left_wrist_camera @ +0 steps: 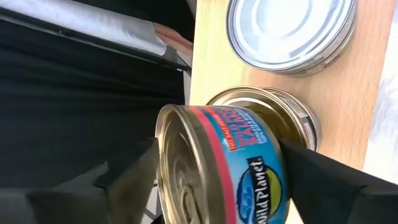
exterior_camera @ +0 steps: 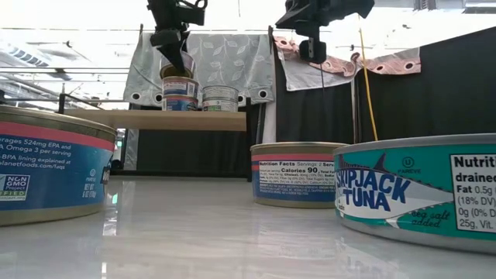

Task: Stack canned seafood by type on shelf
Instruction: Stack the blue pink tuna can on top of the blue pink tuna cans on the shelf, then put the red tuna can on the the shelf

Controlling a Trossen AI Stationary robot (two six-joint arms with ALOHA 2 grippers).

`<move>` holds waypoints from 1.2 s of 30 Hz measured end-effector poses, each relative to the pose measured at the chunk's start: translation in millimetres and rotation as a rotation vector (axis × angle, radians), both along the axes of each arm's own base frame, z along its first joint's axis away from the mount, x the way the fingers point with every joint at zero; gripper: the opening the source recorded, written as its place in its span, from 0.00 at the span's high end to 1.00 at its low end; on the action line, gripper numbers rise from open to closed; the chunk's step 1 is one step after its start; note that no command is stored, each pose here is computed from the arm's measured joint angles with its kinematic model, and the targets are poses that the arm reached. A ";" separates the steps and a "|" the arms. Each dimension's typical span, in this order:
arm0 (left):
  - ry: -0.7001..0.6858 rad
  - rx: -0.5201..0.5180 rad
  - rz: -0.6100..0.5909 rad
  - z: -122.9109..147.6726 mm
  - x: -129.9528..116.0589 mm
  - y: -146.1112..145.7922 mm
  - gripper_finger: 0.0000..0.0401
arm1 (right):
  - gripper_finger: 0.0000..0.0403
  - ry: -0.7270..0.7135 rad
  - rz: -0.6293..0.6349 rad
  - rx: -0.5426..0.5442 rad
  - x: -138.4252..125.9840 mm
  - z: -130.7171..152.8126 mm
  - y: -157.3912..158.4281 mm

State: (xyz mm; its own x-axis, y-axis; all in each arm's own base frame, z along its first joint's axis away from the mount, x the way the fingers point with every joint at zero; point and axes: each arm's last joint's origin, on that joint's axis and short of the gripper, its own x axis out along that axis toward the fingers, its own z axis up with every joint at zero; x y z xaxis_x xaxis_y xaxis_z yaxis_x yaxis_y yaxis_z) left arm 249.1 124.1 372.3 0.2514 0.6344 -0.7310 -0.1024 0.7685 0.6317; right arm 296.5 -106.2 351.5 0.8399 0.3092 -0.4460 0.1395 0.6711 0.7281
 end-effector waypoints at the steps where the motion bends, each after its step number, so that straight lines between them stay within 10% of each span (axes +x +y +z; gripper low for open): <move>1: 0.000 0.000 0.000 0.0 0.0 0.0 0.16 | 0.98 0.000 0.000 0.002 0.0 0.0 -0.1; 19: -0.151 -0.165 0.098 4.6 -13.0 8.9 0.08 | 0.98 0.005 0.035 0.084 -0.5 0.6 1.9; 28: -0.590 -0.126 0.240 100.7 -56.8 -14.9 0.08 | 0.98 0.141 -0.030 0.150 -25.1 7.0 14.9; 36: -0.893 -0.513 0.161 127.9 -81.8 -45.0 0.22 | 0.98 0.390 -0.241 0.072 -49.1 3.2 34.5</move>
State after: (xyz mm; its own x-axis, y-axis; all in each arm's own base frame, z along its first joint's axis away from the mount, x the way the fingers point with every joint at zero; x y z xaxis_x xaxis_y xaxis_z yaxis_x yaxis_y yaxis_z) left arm 167.2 79.1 500.2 0.7731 0.3740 -0.5123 -0.4970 0.8590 -0.1229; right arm 247.4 -71.7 354.7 0.6655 0.1680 -0.7272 0.5577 0.5355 0.6341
